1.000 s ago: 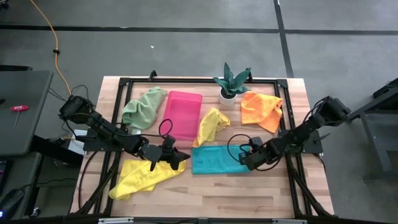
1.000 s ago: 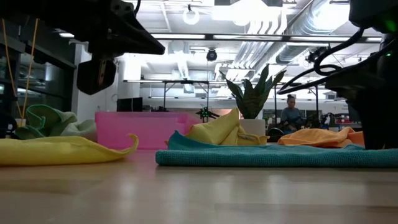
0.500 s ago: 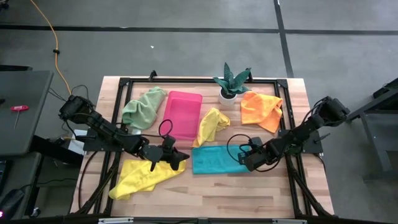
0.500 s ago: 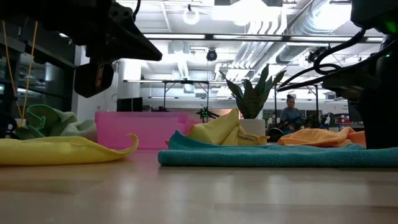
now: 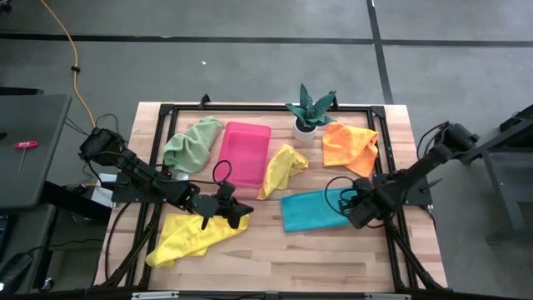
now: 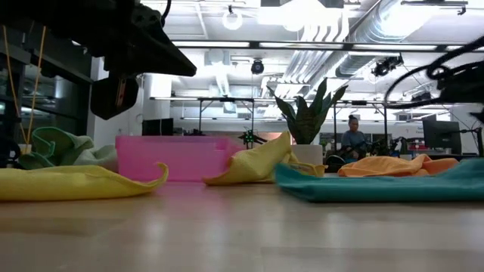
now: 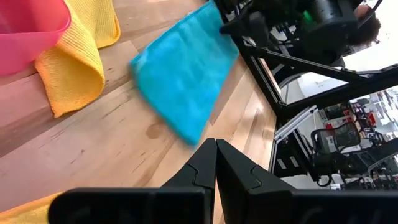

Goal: Fold microfiber towels
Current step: Fold the blue microfiber cloth

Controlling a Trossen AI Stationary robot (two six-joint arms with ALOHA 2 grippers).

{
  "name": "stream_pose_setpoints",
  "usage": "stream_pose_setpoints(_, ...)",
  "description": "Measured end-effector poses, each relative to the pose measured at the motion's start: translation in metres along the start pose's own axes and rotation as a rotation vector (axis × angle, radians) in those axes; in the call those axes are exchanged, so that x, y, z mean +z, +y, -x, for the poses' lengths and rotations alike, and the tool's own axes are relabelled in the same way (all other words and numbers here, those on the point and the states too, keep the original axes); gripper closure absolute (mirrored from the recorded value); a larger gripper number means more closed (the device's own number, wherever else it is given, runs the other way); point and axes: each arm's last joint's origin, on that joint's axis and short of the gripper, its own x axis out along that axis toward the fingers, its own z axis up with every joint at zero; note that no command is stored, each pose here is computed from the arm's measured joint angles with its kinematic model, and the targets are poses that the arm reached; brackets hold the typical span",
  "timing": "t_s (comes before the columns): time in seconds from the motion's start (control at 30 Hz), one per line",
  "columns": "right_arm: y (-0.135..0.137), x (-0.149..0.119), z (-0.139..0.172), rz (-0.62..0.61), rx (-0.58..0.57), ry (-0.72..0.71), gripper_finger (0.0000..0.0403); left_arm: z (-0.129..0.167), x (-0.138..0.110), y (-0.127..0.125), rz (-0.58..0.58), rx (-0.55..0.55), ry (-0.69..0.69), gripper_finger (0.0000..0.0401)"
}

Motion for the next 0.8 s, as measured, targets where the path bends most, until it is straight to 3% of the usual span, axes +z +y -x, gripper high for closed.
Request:
stream_pose_setpoints(0.3, -0.017, 0.007, 0.03, 0.008, 0.102, 0.056, 0.0403, -0.003, 0.006, 0.002, 0.013, 0.008, -0.014, 0.0401)
stream_pose_setpoints(0.53, 0.001, 0.006, 0.053, 0.04, 0.288, 0.057, 0.0403, -0.005, 0.01, 0.004, 0.021, 0.012, -0.026, 0.0401)
stream_pose_setpoints(0.8, 0.028, -0.001, 0.047, -0.034, 0.427, 0.011, 0.0403, -0.006, 0.014, 0.006, 0.028, 0.018, -0.023, 0.0401)
